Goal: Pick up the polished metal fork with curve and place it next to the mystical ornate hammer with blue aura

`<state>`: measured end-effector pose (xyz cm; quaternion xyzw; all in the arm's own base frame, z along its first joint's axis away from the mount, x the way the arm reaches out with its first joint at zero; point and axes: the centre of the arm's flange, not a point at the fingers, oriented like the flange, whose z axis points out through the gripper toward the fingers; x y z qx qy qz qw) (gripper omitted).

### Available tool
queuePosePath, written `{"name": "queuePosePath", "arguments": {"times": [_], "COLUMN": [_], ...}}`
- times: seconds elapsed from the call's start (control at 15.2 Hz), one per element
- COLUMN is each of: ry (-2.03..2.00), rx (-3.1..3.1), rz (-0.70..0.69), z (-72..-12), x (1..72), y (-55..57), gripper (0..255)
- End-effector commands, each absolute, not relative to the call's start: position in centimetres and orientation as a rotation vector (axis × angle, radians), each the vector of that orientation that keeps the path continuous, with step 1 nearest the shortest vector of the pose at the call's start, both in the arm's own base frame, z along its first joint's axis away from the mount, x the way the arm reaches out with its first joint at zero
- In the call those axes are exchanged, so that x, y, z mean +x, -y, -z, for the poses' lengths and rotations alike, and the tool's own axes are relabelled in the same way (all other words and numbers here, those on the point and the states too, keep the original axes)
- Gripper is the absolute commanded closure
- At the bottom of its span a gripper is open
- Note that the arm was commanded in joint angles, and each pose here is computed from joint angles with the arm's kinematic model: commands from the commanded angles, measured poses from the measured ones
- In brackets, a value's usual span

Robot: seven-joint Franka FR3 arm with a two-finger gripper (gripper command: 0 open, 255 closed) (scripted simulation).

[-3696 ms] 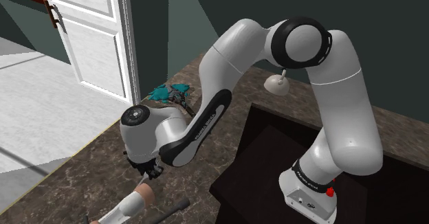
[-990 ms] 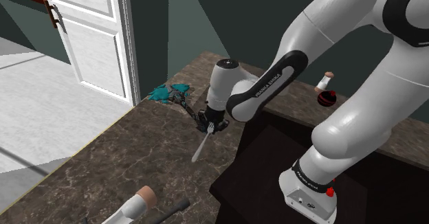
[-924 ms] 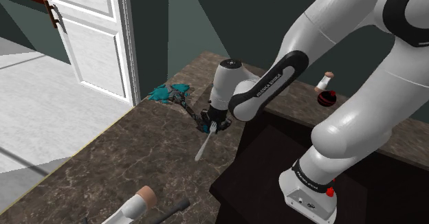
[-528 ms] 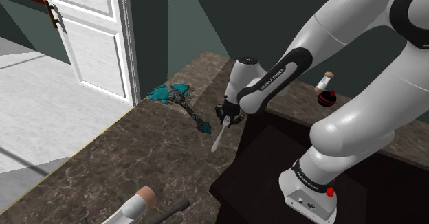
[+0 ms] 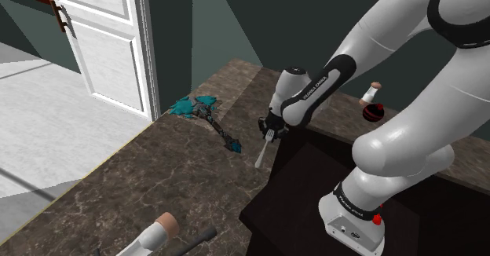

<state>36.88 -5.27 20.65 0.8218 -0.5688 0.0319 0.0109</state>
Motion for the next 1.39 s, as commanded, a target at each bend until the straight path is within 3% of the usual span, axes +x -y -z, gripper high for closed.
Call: {"name": "queuePosePath", "arguments": {"times": [0.0,0.86,1.32], "ry": [1.771,1.771,1.771], "rx": [2.566,2.566,2.566], "rz": [-0.101,-0.101,-0.101], "z": [-19.6,-12.7,-12.6], "x": [36.8,36.8,36.8], "y": [5.3,5.3,5.3], "gripper": [255,255,255]}}
